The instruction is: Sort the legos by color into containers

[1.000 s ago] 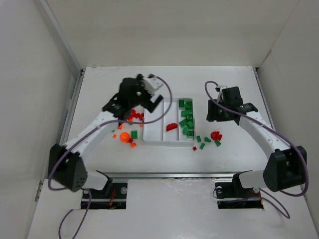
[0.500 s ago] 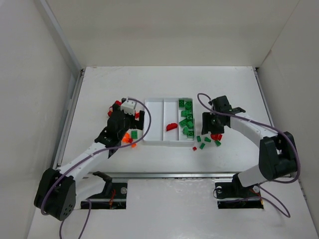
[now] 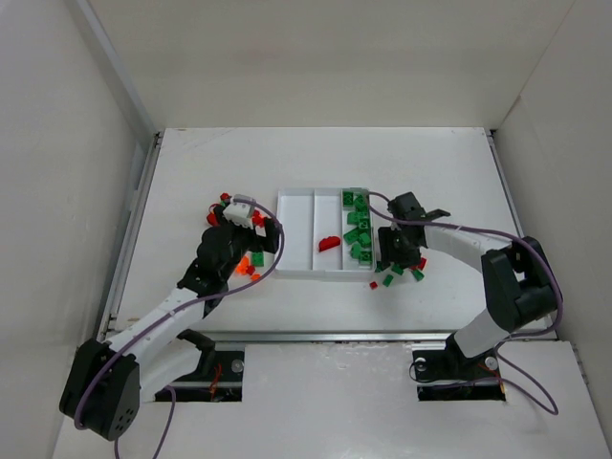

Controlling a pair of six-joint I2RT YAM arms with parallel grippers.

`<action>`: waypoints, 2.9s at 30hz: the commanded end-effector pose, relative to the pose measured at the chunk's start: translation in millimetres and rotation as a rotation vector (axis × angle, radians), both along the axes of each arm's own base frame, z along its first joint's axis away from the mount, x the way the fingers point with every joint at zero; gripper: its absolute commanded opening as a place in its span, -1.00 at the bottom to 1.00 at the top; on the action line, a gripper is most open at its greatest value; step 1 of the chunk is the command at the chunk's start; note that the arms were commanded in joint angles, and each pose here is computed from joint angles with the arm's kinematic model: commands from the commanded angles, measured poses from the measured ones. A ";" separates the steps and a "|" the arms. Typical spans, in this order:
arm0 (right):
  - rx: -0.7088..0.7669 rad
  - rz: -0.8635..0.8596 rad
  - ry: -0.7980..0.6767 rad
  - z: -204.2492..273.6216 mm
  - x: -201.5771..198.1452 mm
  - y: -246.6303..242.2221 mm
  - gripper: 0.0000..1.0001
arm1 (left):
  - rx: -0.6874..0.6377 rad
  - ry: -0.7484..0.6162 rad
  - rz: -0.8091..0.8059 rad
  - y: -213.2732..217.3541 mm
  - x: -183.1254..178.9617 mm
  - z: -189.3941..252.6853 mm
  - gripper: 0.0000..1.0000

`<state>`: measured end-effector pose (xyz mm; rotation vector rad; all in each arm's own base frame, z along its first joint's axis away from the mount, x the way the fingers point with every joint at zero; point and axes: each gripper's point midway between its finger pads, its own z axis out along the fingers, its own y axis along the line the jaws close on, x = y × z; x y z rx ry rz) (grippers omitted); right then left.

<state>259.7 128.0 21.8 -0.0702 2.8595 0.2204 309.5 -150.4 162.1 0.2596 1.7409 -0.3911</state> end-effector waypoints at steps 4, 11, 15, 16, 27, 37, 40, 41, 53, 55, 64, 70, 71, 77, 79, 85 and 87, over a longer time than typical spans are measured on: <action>-0.051 -0.056 0.053 -10.4 -13.9 -0.9 0.23 | -0.062 -0.075 -0.001 -1.9 -1.7 21.0 1.00; -0.079 -0.100 0.065 -11.7 -25.5 -8.0 -0.09 | -0.061 -0.073 -0.001 -0.9 -3.6 18.8 1.00; -0.075 -0.119 0.067 -9.6 -26.6 -7.8 -0.43 | -0.065 -0.082 -0.001 -0.3 -4.8 19.6 1.00; -0.075 -0.119 0.067 -9.6 -26.7 -7.8 -0.51 | -0.069 -0.090 -0.001 0.0 -5.4 22.4 1.00; -0.110 -0.160 -0.206 55.5 21.8 -6.9 -1.00 | -0.054 -0.108 -0.072 -7.9 -13.4 22.0 1.00; -0.011 0.019 -0.350 90.2 89.3 69.9 -1.00 | -0.037 -0.117 -0.106 -12.0 -15.8 21.9 1.00; 0.027 0.042 -0.359 87.6 105.4 87.0 -0.72 | -0.037 -0.117 -0.106 -12.0 -15.8 21.9 1.00; 0.029 0.056 -0.355 86.4 107.4 89.6 -0.62 | -0.037 -0.117 -0.106 -12.0 -15.8 21.9 1.00; 0.040 0.102 -0.389 116.9 112.2 93.9 0.37 | -0.034 -0.109 -0.107 -12.3 -15.2 19.0 1.00; 0.039 0.077 -0.389 125.0 101.8 86.0 0.37 | -0.037 -0.117 -0.106 -12.8 -14.2 23.4 1.00; 0.040 -0.174 -0.107 59.6 -1.0 23.1 -0.13 | -0.034 -0.109 -0.107 -13.1 -13.6 20.5 1.00; 0.063 -0.233 -0.058 39.5 -16.5 22.1 0.12 | -0.034 -0.108 -0.107 -13.1 -13.6 20.5 1.00; 0.053 -0.233 -0.043 34.2 -19.5 20.6 0.12 | -0.035 -0.108 -0.116 -14.5 -14.4 20.5 1.00; 0.037 -0.243 -0.019 18.7 -17.2 21.6 0.16 | -0.027 -0.112 -0.117 -14.2 -14.2 20.5 1.00; 0.023 -0.243 0.001 9.4 -22.9 18.5 0.11 | -0.030 -0.121 -0.117 -13.9 -14.8 23.4 1.00; 0.006 -0.269 -0.003 6.4 -28.8 11.5 0.02 | -0.031 -0.120 -0.126 -15.2 -15.6 23.4 1.00; 0.006 -0.269 -0.003 6.0 -31.7 10.0 0.00 | -0.031 -0.120 -0.126 -15.2 -15.6 23.4 1.00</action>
